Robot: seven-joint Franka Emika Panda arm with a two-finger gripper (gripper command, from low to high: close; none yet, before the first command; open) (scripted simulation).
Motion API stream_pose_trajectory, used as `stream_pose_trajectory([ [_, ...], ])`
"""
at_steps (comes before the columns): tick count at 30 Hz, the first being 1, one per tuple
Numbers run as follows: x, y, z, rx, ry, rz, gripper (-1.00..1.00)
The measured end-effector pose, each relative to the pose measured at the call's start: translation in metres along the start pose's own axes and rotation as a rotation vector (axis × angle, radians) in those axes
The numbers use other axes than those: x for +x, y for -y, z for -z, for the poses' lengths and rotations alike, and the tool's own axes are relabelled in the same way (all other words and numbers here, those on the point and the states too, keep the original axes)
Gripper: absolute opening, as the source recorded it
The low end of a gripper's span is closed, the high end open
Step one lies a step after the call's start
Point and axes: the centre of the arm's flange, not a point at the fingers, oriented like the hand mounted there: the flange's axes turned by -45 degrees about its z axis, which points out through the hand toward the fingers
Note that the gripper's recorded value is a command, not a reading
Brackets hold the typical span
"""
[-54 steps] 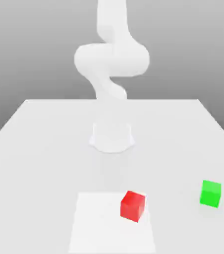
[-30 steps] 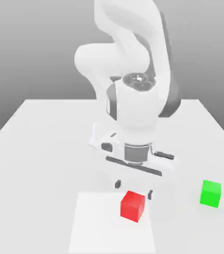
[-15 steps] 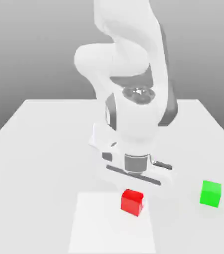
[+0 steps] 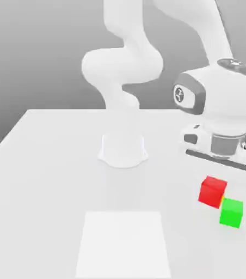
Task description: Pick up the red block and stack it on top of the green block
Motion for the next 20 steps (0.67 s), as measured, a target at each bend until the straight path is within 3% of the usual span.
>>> stream_pose_trajectory([
  [4, -0.051, 0.022, -0.004, 0.001, -0.003, 0.006, -1.0],
  [9, -0.035, 0.02, -0.049, 0.001, -0.003, -0.042, -1.0],
  [10, -0.036, 0.019, -0.056, 0.0, -0.002, -0.041, 1.0],
  [20, -0.034, 0.02, -0.032, 0.0, -0.004, -0.044, 1.0],
])
